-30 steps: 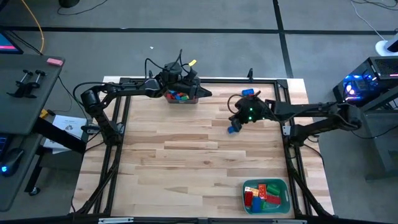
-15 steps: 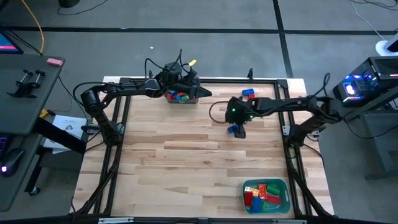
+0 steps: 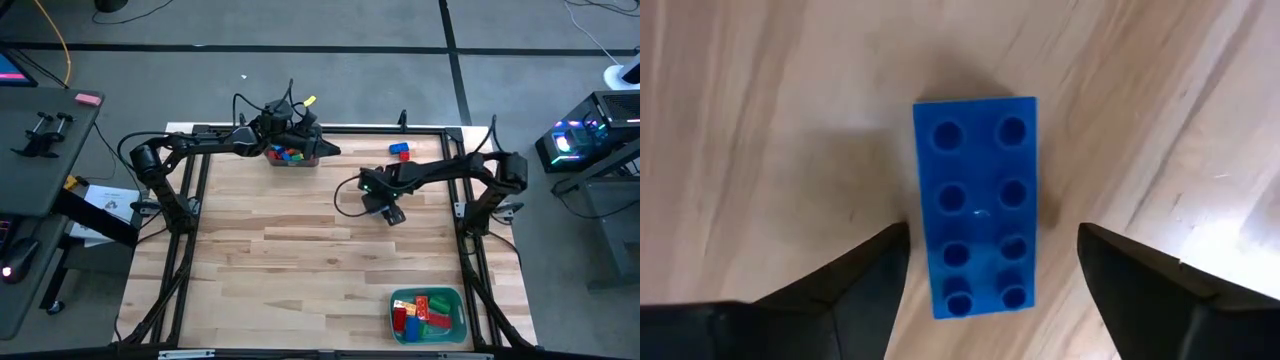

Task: Sort blocks by size
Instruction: Put the blue game piece into the green bin

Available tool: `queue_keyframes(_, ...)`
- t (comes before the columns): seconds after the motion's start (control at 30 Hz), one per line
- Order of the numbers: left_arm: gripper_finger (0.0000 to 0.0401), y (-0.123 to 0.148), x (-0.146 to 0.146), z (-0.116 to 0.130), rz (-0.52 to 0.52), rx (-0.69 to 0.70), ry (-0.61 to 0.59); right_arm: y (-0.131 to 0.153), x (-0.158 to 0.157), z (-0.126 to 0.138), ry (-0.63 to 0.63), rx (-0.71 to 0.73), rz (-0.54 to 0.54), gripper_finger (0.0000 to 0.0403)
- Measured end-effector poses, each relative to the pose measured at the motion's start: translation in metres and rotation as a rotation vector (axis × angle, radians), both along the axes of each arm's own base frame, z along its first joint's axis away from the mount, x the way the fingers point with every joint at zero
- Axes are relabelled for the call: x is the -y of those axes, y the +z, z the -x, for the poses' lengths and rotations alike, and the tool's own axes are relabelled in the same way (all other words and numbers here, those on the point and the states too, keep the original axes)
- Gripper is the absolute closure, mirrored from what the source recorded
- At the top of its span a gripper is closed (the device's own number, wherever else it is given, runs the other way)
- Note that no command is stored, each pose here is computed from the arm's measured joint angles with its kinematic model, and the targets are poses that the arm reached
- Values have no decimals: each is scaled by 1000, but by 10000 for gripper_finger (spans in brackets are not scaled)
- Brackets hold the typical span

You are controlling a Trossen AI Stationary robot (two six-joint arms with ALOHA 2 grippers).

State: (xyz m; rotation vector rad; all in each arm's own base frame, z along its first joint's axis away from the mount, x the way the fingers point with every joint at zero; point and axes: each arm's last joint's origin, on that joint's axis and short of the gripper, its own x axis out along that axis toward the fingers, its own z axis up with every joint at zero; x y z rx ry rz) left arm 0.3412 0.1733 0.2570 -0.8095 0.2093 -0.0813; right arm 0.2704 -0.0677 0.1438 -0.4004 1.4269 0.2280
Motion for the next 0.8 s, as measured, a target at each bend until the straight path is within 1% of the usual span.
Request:
queue_keyframes(0.1,230,0,-2,1,0,0,5,-4,1,-2,6,-13,9,120)
queue_keyframes(0.2,230,0,-4,2,0,0,11,-7,-2,-2,14,-25,8,146)
queue_keyframes(0.27,230,1,-6,3,-1,7,13,-7,-4,-3,17,-32,17,179)
queue_keyframes(0.4,230,1,-13,7,-1,11,29,-7,-12,-3,-21,-39,40,268)
queue_keyframes(0.5,230,2,-20,11,19,11,54,-4,-16,-2,-94,-37,40,266)
queue_keyframes(0.6,230,2,-26,15,22,10,73,5,-19,3,-185,-23,35,266)
queue_keyframes(0.73,230,2,-33,19,44,9,93,33,-21,19,-336,20,20,266)
queue_keyframes(0.8,230,2,-34,20,47,9,90,50,-26,29,-417,62,-18,266)
